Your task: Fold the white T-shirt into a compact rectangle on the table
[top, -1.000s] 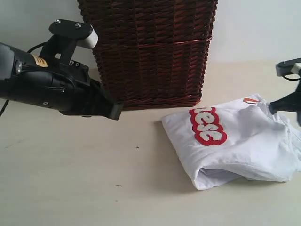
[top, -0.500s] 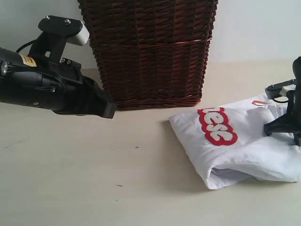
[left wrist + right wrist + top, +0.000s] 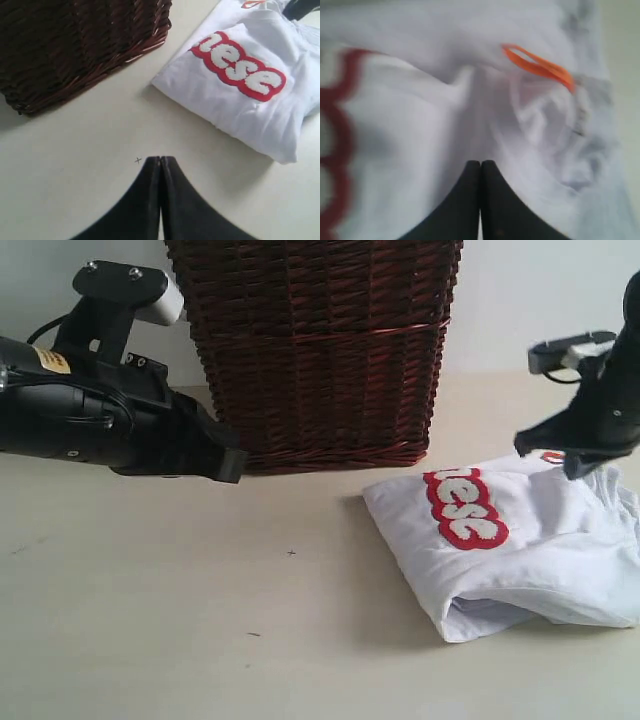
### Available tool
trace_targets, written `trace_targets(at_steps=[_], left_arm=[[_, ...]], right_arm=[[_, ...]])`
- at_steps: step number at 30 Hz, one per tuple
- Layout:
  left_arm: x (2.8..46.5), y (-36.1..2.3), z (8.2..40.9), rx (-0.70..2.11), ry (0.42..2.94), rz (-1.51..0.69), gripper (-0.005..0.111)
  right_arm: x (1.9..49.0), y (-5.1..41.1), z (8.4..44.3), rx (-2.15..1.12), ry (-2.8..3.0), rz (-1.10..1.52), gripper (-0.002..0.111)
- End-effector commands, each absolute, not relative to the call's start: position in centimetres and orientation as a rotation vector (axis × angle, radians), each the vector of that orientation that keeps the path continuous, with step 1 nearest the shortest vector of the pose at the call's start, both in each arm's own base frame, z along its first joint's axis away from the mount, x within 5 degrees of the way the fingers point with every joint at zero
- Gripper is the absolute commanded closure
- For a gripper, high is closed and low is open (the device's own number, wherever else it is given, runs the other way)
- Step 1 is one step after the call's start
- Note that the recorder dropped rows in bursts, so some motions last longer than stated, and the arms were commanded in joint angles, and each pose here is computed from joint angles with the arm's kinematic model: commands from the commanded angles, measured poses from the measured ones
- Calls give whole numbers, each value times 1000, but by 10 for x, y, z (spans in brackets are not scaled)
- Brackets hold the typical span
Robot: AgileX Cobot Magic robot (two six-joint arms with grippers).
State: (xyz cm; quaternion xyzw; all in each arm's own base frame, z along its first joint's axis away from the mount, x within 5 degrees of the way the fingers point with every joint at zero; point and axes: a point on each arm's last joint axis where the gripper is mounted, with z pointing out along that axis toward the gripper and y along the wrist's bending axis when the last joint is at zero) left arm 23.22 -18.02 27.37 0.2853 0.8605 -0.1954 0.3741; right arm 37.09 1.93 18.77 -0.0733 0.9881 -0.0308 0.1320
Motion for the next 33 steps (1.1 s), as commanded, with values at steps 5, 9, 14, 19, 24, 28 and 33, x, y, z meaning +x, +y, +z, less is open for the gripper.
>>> trace_targets(at_steps=[5, 9, 14, 19, 24, 28, 33], left_arm=[[219, -169, 291, 667, 2110, -524, 107], [203, -158, 302, 640, 2060, -541, 107], [186, -147, 319, 623, 2005, -577, 107], [173, -139, 331, 627, 1964, -597, 107], [160, -131, 337, 624, 1929, -607, 107], [150, -123, 344, 591, 1869, -620, 107], [142, -117, 350, 571, 1835, -640, 107]], right_arm=[[350, 74, 138, -303, 2770, 516, 108], [343, 87, 97, -353, 2902, 518, 108], [336, 105, 120, -369, 2854, 762, 108], [326, 154, 126, -557, 2794, 778, 108], [320, 142, 166, -607, 2756, 584, 108], [294, 115, 169, -470, 2905, 287, 108], [265, 109, 131, -443, 2924, 260, 108]])
